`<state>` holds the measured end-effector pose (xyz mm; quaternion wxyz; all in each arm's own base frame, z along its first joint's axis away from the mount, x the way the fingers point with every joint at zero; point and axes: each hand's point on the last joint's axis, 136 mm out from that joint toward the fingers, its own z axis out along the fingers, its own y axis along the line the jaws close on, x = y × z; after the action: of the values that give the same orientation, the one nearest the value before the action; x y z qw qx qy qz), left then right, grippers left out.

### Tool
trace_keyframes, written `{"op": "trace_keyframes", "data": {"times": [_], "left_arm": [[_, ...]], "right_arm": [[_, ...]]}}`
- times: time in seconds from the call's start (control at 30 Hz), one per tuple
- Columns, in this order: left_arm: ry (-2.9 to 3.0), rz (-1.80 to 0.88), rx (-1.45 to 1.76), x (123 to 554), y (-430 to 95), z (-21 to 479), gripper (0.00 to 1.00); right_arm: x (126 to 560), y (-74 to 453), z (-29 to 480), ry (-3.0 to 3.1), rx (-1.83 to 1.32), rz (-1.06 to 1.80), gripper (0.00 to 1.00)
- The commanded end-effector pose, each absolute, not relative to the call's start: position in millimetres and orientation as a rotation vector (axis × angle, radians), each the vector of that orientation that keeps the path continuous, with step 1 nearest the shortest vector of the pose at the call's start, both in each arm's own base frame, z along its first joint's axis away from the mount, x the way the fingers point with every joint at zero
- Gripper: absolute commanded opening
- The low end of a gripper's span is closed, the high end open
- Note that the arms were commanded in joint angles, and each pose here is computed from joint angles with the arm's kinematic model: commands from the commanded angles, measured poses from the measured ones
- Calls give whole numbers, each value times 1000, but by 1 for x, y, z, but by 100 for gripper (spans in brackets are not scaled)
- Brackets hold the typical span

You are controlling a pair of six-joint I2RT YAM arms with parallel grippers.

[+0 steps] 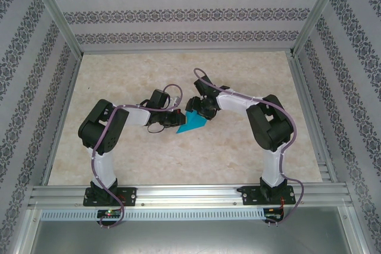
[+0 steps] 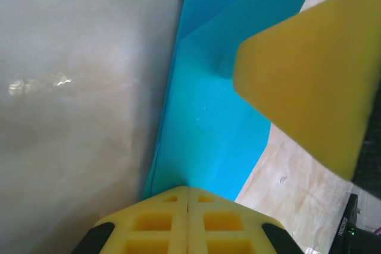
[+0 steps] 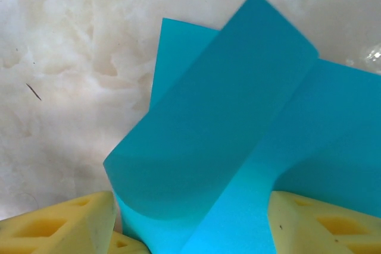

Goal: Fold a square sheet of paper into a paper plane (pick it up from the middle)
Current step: Fourth fold the wing at the center of the table.

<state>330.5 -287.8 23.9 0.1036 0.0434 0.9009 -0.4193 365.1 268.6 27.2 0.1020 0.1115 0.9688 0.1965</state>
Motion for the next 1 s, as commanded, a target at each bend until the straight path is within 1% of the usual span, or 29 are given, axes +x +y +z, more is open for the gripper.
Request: {"op": "trace_keyframes", "data": {"times": [0.0,0.23,0.3,0.53,0.63,0.7,0.77,0.97], "left_arm": [[2645,-1261,167,328,-295,34,8],[2585,-1235,137,334,-291,59,15],[2572,-1224,130,335,-290,64,16],[2554,-1229,121,334,-289,70,16],[2560,-1231,119,332,-288,68,15],[2565,-1240,122,331,-289,67,15],[2566,-1251,122,331,-290,67,15],[2578,-1297,146,326,-301,63,14]], "right_arm": [[357,257,7,2921,336,460,67],[344,239,-12,2957,384,395,56],[341,237,-14,2961,390,391,54],[337,232,-20,2976,399,380,50],[335,230,-22,2985,401,367,47],[334,229,-23,2988,401,364,43],[332,228,-24,2995,400,361,42],[327,225,-28,3017,403,339,45]]}}
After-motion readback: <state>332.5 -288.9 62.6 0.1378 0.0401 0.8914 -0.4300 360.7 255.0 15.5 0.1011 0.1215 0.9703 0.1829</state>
